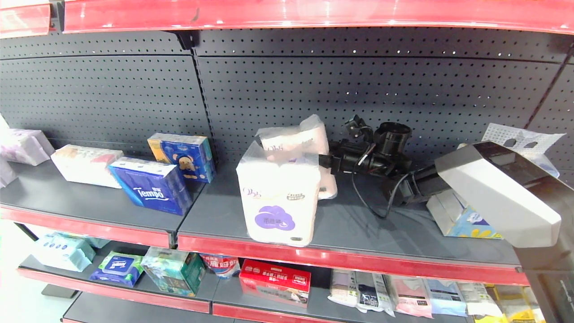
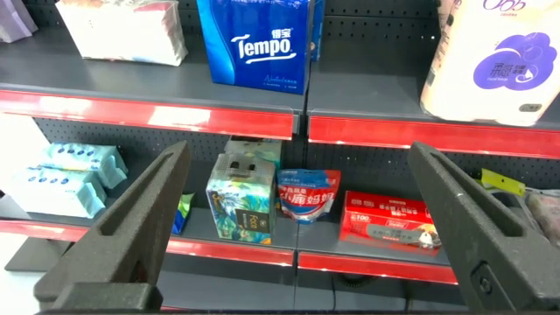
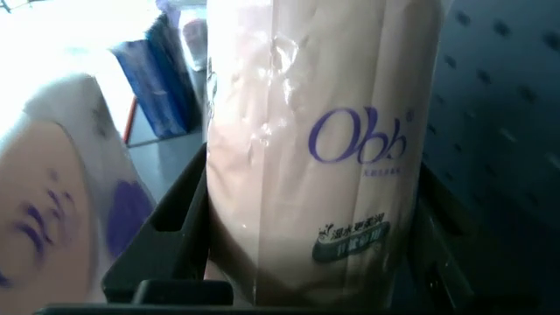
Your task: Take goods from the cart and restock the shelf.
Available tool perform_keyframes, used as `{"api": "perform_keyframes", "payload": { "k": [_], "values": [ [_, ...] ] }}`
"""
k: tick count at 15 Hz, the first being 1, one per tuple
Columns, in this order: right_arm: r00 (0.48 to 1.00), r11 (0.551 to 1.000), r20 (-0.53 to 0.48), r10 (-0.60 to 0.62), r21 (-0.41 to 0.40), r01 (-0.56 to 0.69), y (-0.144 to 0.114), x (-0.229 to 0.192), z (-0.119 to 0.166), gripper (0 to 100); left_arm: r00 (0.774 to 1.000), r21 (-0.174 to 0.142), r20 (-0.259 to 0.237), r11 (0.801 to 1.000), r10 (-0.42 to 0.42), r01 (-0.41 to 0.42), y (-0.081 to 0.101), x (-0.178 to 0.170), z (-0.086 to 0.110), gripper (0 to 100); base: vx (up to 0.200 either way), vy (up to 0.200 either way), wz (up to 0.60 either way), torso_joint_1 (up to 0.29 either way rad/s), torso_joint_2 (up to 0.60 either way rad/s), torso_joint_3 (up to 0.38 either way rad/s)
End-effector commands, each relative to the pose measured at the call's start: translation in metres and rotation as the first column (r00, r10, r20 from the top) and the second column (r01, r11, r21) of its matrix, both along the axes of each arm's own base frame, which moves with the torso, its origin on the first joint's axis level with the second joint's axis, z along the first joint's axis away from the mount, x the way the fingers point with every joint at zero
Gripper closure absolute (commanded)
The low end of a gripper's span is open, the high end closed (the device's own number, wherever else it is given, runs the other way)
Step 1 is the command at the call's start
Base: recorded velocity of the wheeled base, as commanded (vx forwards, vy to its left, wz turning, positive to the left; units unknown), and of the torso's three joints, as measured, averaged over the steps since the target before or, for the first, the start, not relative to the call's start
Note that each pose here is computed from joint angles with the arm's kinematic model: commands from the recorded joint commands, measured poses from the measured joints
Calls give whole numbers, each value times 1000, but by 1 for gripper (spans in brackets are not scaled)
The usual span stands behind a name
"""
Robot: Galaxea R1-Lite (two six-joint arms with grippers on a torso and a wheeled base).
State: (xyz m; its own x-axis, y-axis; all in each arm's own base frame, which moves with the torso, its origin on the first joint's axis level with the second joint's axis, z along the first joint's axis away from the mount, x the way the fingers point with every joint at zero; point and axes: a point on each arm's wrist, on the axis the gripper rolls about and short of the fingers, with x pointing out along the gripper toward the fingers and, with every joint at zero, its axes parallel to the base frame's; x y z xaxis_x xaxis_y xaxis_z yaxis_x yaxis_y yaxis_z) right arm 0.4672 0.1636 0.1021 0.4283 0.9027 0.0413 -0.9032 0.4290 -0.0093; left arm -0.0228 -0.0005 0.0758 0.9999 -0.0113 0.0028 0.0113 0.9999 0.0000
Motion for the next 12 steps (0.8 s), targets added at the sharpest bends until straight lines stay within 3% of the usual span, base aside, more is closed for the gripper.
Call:
{"api": "perform_keyframes", "payload": {
  "k": [1,9,12],
  "values": [
    [1000,1000,-11,-13,-6,13,-7,1,-3,100,1000,0,0,1000,1,-1,0,0,0,0,0,0,0,0,0,0],
    [999,999,-7,38,-33,-38,-25,3,-12,100,1000,0,0,1000,1,-1,0,0,0,0,0,0,0,0,0,0],
    [993,992,52,108,-67,-105,-26,3,-16,100,1000,0,0,1000,1,-1,0,0,0,0,0,0,0,0,0,0]
  ]
}}
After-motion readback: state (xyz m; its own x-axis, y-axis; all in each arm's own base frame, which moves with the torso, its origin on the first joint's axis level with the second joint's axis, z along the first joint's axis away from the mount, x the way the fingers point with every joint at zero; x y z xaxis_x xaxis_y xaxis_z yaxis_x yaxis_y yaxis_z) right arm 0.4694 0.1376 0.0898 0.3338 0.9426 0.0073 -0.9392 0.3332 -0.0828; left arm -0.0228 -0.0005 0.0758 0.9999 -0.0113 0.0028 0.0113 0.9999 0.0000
